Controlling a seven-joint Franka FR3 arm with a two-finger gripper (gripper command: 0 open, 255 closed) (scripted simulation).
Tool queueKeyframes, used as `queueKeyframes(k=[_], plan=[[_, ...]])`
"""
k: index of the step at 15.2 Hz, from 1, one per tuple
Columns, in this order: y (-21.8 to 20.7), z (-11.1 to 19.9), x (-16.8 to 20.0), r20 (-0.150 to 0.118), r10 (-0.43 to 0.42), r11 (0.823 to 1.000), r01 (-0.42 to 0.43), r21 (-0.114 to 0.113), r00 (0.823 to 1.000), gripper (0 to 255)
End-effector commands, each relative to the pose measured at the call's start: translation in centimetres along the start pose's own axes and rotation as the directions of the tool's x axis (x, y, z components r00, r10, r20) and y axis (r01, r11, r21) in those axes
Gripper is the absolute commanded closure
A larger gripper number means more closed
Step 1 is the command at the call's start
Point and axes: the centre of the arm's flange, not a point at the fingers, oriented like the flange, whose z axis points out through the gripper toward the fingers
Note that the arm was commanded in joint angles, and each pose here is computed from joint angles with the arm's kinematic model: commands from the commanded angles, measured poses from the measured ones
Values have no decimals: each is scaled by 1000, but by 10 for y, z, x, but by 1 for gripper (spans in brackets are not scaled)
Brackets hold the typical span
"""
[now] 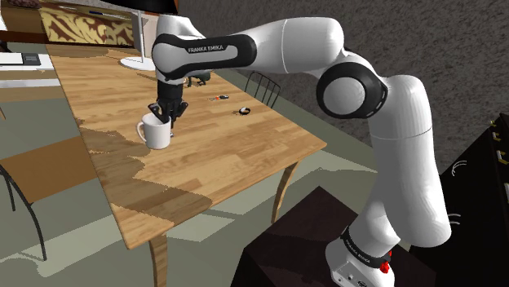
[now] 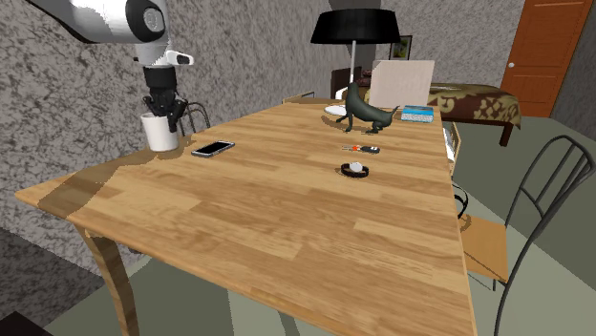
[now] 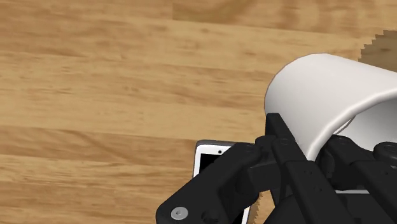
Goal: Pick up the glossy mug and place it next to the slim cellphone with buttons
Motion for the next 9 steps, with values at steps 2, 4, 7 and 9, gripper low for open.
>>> queueKeyframes(k=[2, 4, 7, 9], plan=[[1, 15, 0, -1, 0, 1000, 0, 0, 1000, 255], [1, 26, -1, -1, 0, 1000, 0, 0, 1000, 255], [1, 30, -1, -1, 0, 1000, 0, 0, 1000, 255], [1, 30, -1, -1, 0, 1000, 0, 0, 1000, 255]])
